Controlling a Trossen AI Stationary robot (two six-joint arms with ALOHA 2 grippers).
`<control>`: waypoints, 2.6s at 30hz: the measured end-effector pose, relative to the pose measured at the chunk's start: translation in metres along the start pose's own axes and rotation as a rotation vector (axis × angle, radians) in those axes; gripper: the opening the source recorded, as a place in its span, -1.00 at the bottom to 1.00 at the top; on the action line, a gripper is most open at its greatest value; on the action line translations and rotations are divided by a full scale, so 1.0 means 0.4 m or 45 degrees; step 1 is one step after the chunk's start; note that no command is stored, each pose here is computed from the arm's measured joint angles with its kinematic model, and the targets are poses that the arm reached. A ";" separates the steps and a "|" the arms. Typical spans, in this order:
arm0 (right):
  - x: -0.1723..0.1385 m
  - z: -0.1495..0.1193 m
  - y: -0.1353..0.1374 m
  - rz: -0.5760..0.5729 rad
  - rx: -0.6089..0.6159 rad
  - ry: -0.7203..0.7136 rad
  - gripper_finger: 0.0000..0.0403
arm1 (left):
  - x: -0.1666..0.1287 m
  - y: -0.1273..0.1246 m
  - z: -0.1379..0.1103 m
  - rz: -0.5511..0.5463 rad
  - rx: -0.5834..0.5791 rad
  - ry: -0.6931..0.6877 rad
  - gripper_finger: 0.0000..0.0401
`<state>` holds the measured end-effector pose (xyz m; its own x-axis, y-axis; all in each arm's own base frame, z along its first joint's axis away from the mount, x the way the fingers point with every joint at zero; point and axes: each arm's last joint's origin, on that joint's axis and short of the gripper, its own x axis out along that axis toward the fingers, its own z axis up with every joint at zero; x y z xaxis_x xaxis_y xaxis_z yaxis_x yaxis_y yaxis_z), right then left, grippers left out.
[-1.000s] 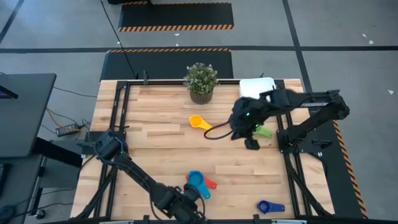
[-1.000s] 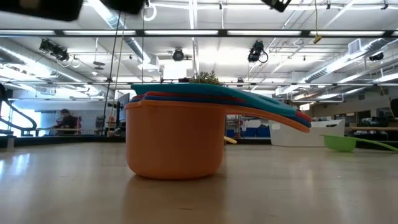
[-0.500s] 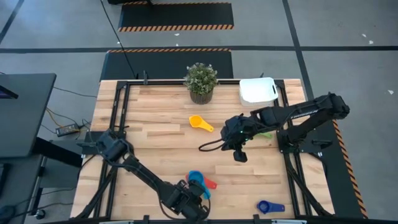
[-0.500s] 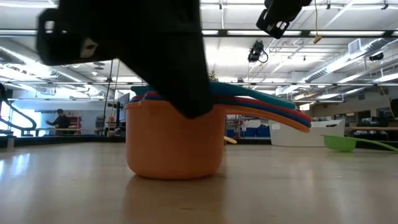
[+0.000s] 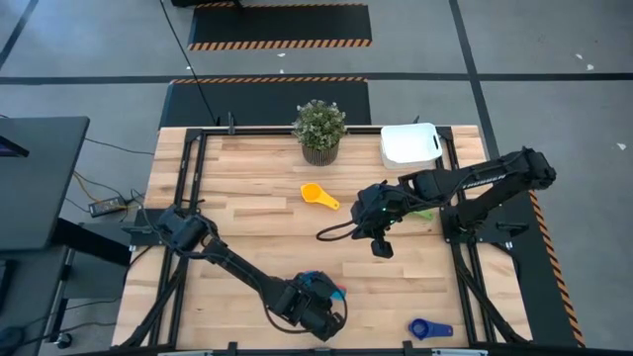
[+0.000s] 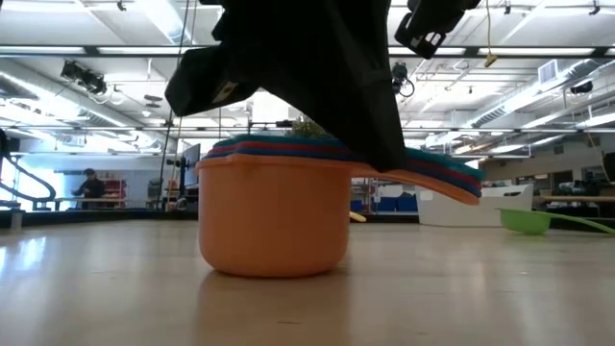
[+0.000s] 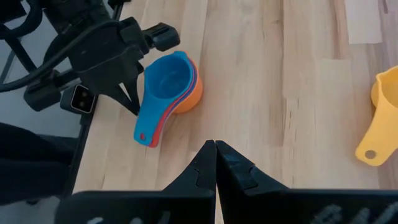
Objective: Nest measuring cups in basket
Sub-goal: Stack the light blue measuring cup on top of the red measuring cup, then stack the yellow measuring cup on top of the light blue measuring cup
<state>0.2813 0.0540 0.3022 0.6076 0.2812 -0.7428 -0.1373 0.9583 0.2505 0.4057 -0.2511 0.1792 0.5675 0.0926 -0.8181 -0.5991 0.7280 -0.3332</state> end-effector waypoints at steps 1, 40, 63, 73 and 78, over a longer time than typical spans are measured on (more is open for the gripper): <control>0.000 0.000 0.000 0.000 -0.005 0.000 -0.98 | 0.000 0.000 0.000 -0.001 -0.002 0.000 -1.00; -0.321 -0.080 -0.010 -0.475 -0.030 -0.373 -0.98 | -0.327 0.183 0.459 0.476 0.368 0.129 -0.91; -0.524 -0.006 0.026 -0.475 -0.015 -0.724 -0.98 | -0.123 0.451 0.591 0.533 0.299 0.549 -0.52; -0.610 -0.003 0.048 -0.489 -0.098 -0.790 -0.98 | -0.033 0.464 0.576 0.334 0.480 0.508 -0.52; -0.618 -0.005 0.049 -0.489 -0.097 -0.789 -0.98 | -0.026 0.462 0.580 0.296 0.602 0.490 -0.52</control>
<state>0.1269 0.0036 0.4896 0.9518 -0.1338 -0.2759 0.1341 0.9908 -0.0180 0.4199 0.0401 0.2348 0.1575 0.0976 -0.9827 -0.3187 0.9469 0.0430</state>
